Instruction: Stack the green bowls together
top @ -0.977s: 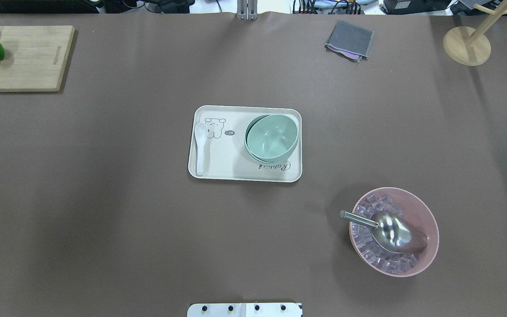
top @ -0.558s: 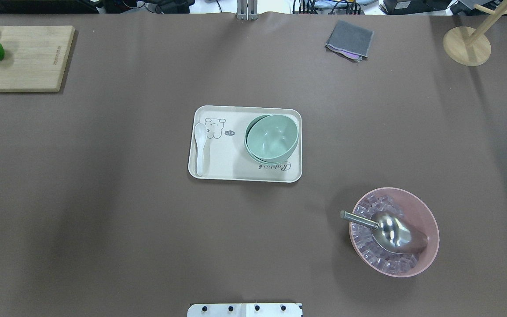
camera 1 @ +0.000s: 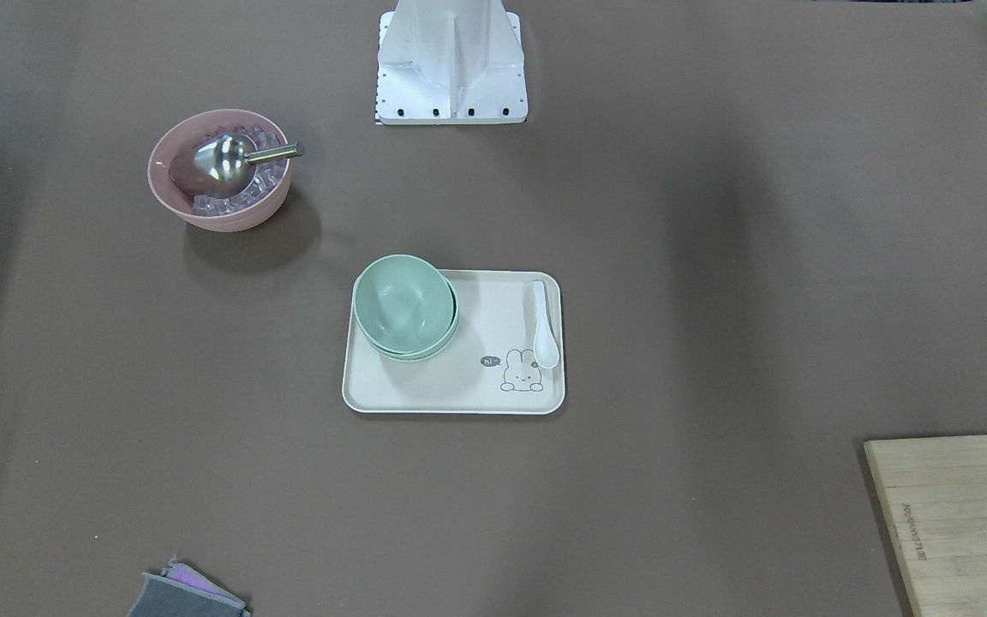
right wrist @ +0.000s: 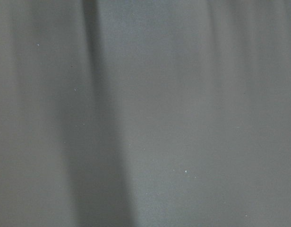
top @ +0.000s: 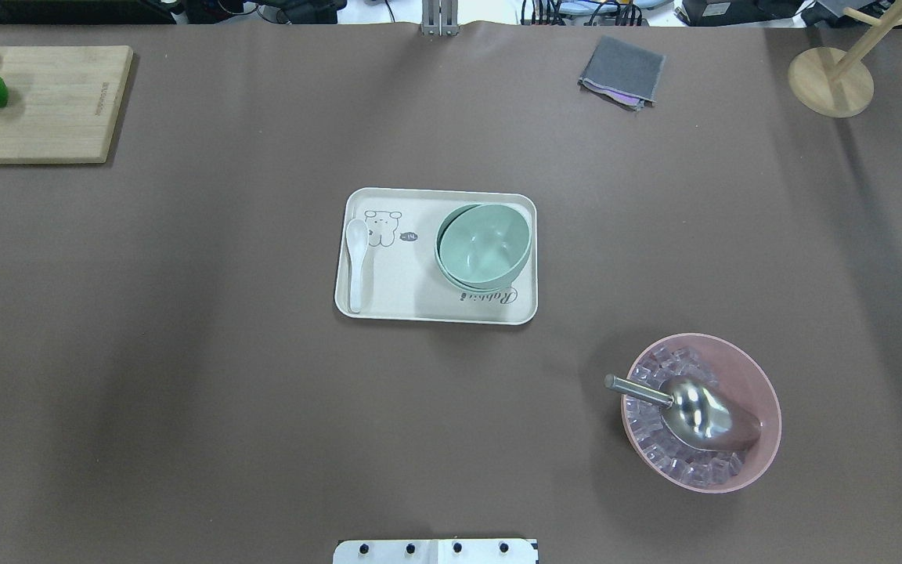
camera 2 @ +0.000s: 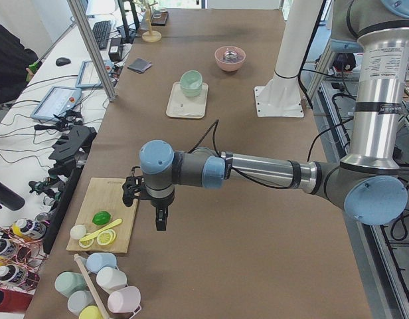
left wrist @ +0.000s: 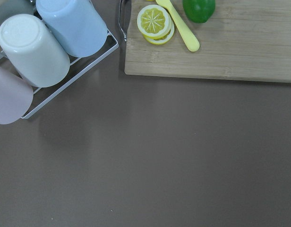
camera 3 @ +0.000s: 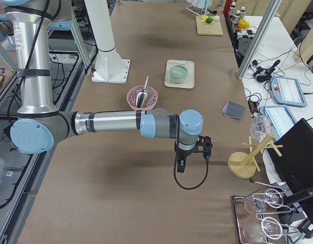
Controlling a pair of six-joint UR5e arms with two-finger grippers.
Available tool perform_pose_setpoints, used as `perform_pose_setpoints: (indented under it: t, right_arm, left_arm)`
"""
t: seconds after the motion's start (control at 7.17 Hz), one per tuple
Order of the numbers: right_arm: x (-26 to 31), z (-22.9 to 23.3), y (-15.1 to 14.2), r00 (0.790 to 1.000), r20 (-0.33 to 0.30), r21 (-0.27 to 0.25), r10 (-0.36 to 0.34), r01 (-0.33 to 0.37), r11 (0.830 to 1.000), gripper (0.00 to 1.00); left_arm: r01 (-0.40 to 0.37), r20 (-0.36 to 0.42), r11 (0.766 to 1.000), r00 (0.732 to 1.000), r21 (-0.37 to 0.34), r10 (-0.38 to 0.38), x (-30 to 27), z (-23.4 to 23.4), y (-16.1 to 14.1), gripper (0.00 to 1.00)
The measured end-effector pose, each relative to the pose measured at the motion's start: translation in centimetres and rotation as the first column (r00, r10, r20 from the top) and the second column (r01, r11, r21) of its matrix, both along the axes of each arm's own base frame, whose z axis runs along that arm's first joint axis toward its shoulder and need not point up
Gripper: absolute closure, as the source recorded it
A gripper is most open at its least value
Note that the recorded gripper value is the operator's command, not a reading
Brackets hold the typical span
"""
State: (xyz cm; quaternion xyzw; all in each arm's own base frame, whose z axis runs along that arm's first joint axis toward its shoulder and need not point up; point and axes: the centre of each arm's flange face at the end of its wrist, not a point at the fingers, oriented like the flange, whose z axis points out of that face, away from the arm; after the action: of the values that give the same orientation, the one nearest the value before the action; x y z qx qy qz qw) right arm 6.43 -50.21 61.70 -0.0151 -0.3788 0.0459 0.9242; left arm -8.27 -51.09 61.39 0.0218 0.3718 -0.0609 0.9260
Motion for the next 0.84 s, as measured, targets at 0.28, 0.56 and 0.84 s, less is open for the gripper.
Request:
perform_pose_setpoints:
  t: [0.28,0.56,0.84]
  right_arm:
    - [0.0,0.2,0.4,1.0,0.003,-0.008,0.002,-0.002,1.0,0.0]
    - [0.0,0.3,0.6,1.0,0.004,-0.01,0.002,-0.002,1.0,0.0]
    - [-0.1,0.3,0.6,1.0,0.007,-0.009,0.003,-0.003,1.0,0.0]
  left_arm:
    - [0.001,0.001,1.0,1.0,-0.015,-0.001,0.1,2.6,0.0,0.02]
    - [0.001,0.002,1.0,1.0,0.0,-0.001,0.2,3.2,0.0,0.02]
    - [0.001,0.001,1.0,1.0,0.005,-0.001,0.2,3.2,0.0,0.02]
